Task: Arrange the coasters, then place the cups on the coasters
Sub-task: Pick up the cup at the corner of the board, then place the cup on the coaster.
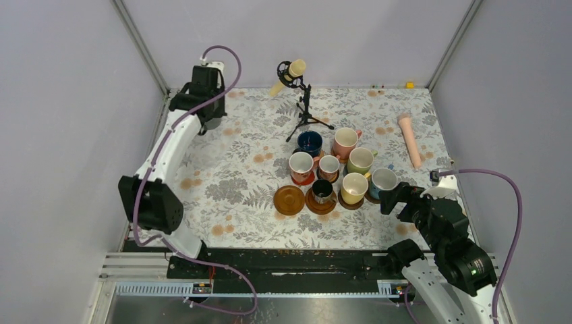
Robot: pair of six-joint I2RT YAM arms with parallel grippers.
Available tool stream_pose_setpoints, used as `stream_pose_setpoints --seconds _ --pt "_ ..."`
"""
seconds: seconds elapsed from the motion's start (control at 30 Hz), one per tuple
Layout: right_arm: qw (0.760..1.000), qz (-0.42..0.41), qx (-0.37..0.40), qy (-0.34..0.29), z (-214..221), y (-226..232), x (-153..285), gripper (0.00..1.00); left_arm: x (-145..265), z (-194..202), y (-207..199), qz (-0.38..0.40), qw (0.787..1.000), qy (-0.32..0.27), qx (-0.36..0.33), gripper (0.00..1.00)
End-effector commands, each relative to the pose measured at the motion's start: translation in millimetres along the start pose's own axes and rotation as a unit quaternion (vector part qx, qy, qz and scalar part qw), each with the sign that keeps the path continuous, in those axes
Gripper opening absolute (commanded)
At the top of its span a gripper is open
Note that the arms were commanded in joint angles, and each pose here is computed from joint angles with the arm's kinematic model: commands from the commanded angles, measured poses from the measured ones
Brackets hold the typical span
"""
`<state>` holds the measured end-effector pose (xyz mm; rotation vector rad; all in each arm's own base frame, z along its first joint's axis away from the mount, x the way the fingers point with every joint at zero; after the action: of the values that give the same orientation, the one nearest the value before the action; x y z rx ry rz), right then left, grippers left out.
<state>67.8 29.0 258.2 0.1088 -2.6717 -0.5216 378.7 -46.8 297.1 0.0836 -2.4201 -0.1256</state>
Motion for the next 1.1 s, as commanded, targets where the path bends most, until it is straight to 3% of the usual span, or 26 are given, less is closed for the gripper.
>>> stream_pose_setpoints --seconds 0.0,0.37,0.63,1.07 --pt "1.0 -0.015 0.007 -0.005 -3.4 3.9 -2.3 0.99 41.3 9.5 -39.8 0.072 0.996 -0.036 -0.043 0.0" --pt "1.0 -0.018 0.008 -0.001 -2.8 4.3 -2.2 0.99 138.2 76.9 -94.0 0.19 0.973 -0.048 -0.125 0.0" --pt "1.0 -0.014 0.001 -0.014 -2.9 2.1 0.8 0.99 185.3 144.3 -136.5 0.286 0.938 -0.063 -0.186 0.0" --pt "1.0 -0.003 -0.006 -0.016 -2.7 -0.2 3.6 0.99 187.0 186.2 -199.5 0.344 0.895 -0.029 -0.284 0.0"
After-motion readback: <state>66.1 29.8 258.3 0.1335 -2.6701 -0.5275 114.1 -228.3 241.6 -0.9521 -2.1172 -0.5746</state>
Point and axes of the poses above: each gripper's point midway between its finger pads, its own x axis back along the fingers, its own y axis along the line the jaws close on, z = x × y, the point moved 9 cm from there along x, back along the fingers, and after that the axes turned 2 degrees about -x, right-handed, at the moved point
